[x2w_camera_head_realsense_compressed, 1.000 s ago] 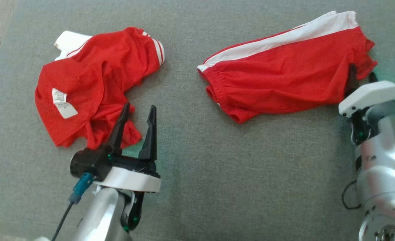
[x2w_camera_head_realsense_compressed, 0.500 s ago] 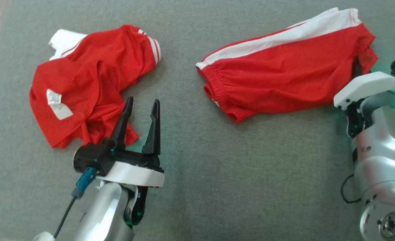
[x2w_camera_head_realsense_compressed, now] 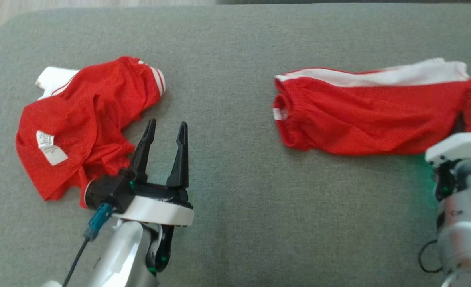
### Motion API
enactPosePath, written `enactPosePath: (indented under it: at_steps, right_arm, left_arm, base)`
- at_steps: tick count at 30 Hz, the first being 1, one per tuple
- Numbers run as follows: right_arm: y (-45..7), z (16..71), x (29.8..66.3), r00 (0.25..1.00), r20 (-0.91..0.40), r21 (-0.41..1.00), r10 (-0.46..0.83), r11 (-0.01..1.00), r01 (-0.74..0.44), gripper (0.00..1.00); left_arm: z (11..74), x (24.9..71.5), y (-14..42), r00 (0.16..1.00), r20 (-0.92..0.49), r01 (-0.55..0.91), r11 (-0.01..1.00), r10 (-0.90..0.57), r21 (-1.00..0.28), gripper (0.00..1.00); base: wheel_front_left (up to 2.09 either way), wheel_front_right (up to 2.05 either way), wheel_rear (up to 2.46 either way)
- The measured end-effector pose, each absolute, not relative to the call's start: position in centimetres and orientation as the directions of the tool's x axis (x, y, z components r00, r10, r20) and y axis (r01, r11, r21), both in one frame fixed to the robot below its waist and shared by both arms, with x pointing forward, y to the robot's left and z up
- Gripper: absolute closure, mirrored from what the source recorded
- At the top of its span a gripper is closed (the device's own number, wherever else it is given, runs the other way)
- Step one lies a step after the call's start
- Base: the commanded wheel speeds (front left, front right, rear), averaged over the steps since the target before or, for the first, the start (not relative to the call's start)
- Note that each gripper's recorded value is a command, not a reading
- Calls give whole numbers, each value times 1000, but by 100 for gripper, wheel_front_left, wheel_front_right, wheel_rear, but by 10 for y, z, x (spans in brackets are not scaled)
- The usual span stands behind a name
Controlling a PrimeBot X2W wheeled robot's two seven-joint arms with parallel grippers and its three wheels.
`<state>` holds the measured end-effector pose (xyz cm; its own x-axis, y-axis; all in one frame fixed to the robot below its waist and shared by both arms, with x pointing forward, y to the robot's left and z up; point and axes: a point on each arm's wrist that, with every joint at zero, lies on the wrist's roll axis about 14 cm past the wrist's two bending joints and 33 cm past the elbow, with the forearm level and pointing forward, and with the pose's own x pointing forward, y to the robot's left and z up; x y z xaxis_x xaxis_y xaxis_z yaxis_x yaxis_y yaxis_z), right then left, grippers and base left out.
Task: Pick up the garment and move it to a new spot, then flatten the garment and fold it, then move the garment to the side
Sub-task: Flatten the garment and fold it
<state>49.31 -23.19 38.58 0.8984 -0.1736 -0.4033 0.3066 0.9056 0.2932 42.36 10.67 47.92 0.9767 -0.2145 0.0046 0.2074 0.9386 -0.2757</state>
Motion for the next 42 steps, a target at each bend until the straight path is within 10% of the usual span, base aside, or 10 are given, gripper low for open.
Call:
enactPosePath:
  at_steps: [19,42]
  right_arm:
    - [-246,433,488,944,-264,332,-196,901,280,100]
    - [-59,481,484,934,-104,383,342,880,-280,100]
  left_arm:
    - [490,413,100,972,30,232,935,-233,-269,0]
    - [499,384,139,992,45,124,959,-116,-256,0]
  base:
    - [0,0,0]
    - [0,0,0]
